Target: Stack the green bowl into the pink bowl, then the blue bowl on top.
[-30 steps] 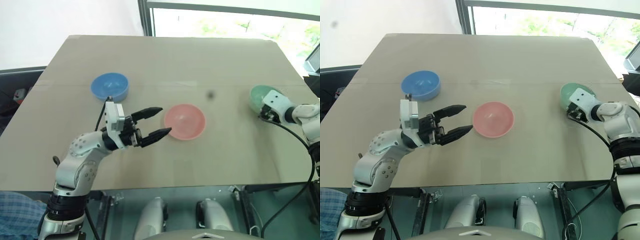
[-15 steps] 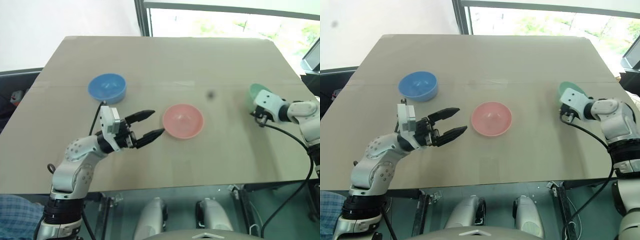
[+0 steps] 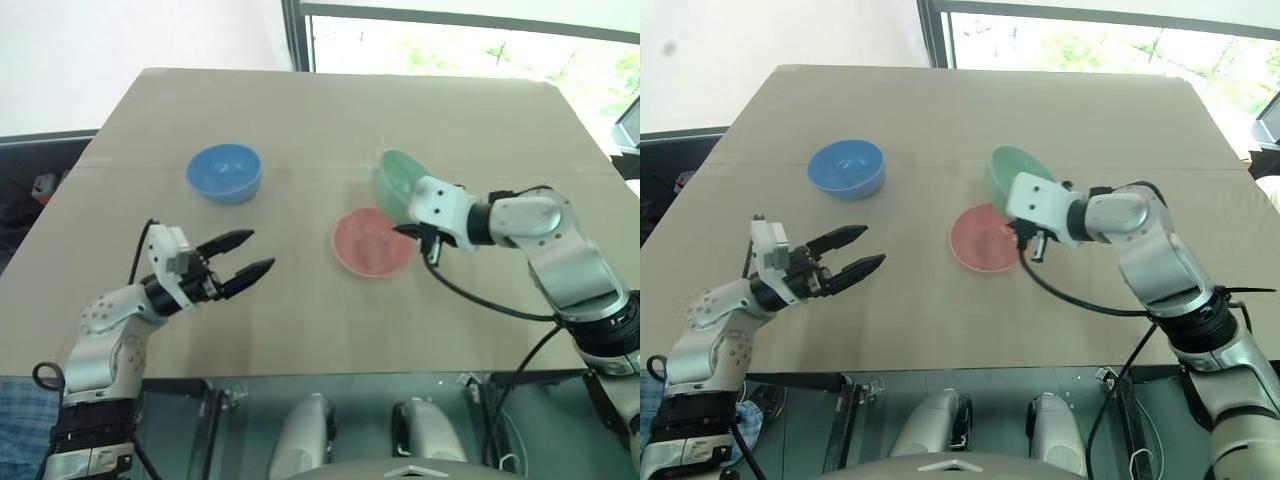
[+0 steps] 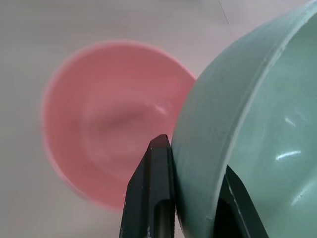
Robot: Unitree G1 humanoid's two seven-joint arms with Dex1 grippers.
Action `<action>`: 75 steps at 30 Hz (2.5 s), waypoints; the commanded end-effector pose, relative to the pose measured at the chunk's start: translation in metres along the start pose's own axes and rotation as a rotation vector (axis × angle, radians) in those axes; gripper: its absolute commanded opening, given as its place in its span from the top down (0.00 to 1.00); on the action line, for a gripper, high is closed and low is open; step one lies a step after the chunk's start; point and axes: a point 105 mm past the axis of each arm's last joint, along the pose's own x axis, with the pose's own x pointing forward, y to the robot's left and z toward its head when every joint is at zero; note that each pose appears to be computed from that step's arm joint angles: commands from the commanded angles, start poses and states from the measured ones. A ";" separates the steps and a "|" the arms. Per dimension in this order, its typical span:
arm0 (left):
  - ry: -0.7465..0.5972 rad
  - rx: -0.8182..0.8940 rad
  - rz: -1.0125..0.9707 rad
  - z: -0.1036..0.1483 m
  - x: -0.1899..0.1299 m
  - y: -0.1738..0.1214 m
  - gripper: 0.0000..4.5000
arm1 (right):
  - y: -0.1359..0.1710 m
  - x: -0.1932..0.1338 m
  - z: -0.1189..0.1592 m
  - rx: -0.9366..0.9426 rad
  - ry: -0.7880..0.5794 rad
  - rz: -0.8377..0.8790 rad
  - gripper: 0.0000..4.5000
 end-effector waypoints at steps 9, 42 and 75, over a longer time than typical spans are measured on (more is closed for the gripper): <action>-0.018 0.066 -0.007 0.009 -0.019 0.013 0.16 | 0.022 -0.003 0.031 -0.084 -0.043 0.037 0.62; 0.408 0.356 0.444 0.013 0.044 0.112 0.16 | -0.040 -0.156 -0.007 0.303 -0.429 -0.191 0.28; 0.446 0.471 0.089 0.026 0.091 0.103 0.99 | -0.040 -0.151 -0.014 0.297 -0.399 -0.209 0.27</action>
